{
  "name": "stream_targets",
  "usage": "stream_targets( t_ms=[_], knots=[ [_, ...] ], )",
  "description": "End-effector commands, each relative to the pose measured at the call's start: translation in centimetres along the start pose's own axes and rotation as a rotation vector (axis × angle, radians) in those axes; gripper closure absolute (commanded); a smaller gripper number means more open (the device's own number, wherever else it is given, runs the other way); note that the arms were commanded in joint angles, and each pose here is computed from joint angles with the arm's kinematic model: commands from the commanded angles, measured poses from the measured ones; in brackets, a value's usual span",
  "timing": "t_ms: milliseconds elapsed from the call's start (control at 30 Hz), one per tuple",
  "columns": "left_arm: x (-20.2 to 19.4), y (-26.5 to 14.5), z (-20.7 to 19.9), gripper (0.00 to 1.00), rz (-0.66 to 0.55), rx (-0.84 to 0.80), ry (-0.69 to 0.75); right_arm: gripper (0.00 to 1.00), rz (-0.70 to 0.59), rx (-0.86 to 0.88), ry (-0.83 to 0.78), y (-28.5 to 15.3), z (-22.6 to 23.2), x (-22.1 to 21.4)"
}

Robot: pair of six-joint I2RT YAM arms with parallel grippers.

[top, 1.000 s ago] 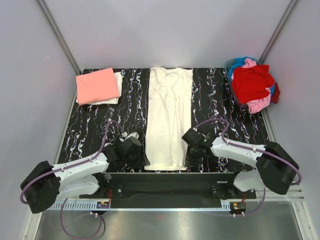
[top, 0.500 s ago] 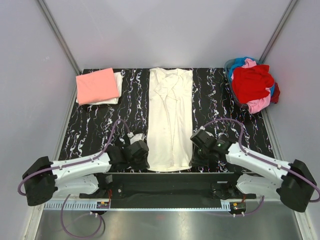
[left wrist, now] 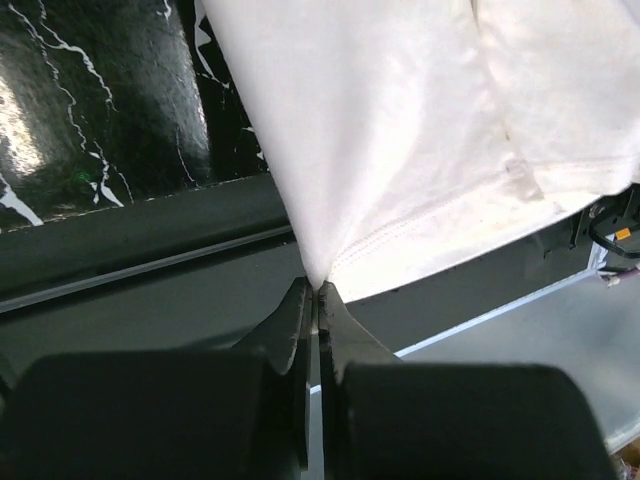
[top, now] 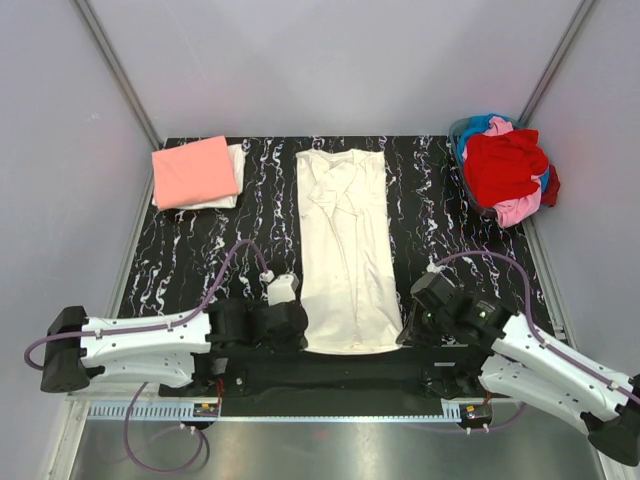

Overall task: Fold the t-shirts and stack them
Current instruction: Fold the tshirt

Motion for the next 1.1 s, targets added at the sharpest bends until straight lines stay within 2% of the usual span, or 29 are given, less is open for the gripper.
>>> stream_targets(
  t_ms=[0, 67, 200, 267, 433, 600, 733, 1067],
  knots=[
    [1.6, -1.1, -1.1, 1.00, -0.091, 0.036, -0.009, 1.00, -0.054, 0.031, 0.017, -1.7, 0.9, 0.4],
    [2.8, -1.8, -1.6, 1.00, -0.126, 0.091, 0.027, 1.00, -0.153, -0.011, -0.023, -2.8, 2.2, 1.9],
    [6.0, -2.5, -2.7, 0.99, -0.163, 0.130, 0.043, 1.00, -0.244, -0.117, -0.127, -3.9, 5.2, 4.4],
    [7.1, -2.6, -2.6, 0.99, -0.170, 0.134, 0.063, 1.00, -0.274, -0.118, -0.146, -3.8, 6.3, 5.5],
    [11.7, -2.1, -2.0, 0.98, -0.198, 0.123, 0.021, 1.00, -0.281, -0.110, -0.115, -2.8, 7.8, 10.4],
    [16.3, -1.6, -1.7, 0.98, -0.223, 0.164, 0.046, 1.00, -0.300, -0.109, -0.164, -2.3, 9.5, 14.5],
    [19.1, 0.8, -1.6, 1.00, -0.171, 0.231, 0.088, 1.00, -0.228, -0.179, -0.184, 0.3, 9.8, 17.6],
    [25.0, 3.8, -0.1, 1.00, -0.146, 0.228, 0.051, 1.00, -0.216, -0.203, -0.175, 2.7, 10.5, 23.3]
  ],
)
Point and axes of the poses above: each gripper's point midway between its finger pads, its own y axis out along the fingers, its own z axis along the line the jaws close on, x = y × z, the point moved 10 cm from there along -y, back along the fingers, and after that the axes turned 4 degrees about y, right-handed, at the moved point
